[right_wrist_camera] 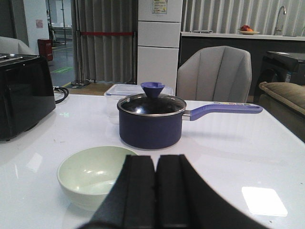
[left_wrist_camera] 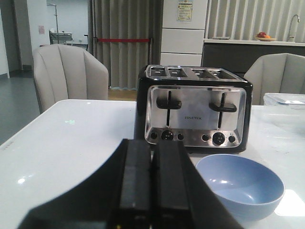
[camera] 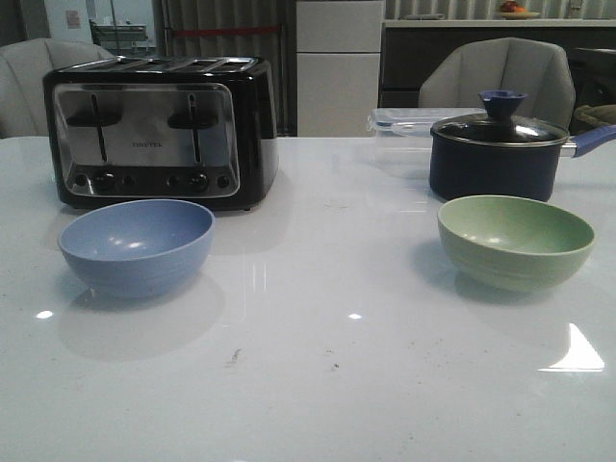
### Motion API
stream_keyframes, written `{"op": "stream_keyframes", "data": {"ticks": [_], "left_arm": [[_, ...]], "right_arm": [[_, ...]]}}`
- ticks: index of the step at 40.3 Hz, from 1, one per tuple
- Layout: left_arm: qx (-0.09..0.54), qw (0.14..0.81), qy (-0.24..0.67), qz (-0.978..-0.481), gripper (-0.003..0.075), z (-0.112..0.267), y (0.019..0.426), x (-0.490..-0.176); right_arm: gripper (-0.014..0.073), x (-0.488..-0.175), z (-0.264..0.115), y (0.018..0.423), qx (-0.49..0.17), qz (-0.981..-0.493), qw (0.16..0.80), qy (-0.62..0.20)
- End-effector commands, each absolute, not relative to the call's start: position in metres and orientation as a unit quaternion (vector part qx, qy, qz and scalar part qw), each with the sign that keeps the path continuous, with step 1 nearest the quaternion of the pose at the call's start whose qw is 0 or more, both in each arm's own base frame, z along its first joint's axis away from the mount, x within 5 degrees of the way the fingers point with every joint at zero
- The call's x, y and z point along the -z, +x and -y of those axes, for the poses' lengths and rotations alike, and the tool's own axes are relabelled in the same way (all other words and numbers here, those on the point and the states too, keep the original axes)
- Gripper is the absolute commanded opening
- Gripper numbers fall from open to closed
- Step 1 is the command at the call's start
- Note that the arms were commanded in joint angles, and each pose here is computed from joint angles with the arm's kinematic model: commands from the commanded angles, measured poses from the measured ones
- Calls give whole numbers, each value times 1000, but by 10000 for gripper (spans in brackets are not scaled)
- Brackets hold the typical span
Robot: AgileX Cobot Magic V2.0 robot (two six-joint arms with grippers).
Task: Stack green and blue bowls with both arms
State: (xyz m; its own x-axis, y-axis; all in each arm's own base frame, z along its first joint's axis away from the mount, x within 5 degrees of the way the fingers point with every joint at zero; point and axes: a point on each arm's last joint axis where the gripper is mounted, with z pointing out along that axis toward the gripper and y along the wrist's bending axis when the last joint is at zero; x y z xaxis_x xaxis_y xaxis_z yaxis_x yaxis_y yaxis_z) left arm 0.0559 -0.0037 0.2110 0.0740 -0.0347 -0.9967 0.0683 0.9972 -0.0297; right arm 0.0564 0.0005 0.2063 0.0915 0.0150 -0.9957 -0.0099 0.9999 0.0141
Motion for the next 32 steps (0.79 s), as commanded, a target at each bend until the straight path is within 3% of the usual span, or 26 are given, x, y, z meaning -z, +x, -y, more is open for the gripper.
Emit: {"op": "stream_keyframes", "data": {"ticks": [1, 21, 32], "left_arm": [[40, 767, 9, -641, 93, 3, 53, -219], [40, 767, 9, -640, 93, 3, 53, -219], [40, 812, 7, -583, 93, 2, 45, -252]], "right_arm": [[57, -217, 0, 53, -7, -630, 776, 4], [57, -217, 0, 53, -7, -630, 776, 4], [57, -238, 0, 48, -8, -598, 802, 4]]}}
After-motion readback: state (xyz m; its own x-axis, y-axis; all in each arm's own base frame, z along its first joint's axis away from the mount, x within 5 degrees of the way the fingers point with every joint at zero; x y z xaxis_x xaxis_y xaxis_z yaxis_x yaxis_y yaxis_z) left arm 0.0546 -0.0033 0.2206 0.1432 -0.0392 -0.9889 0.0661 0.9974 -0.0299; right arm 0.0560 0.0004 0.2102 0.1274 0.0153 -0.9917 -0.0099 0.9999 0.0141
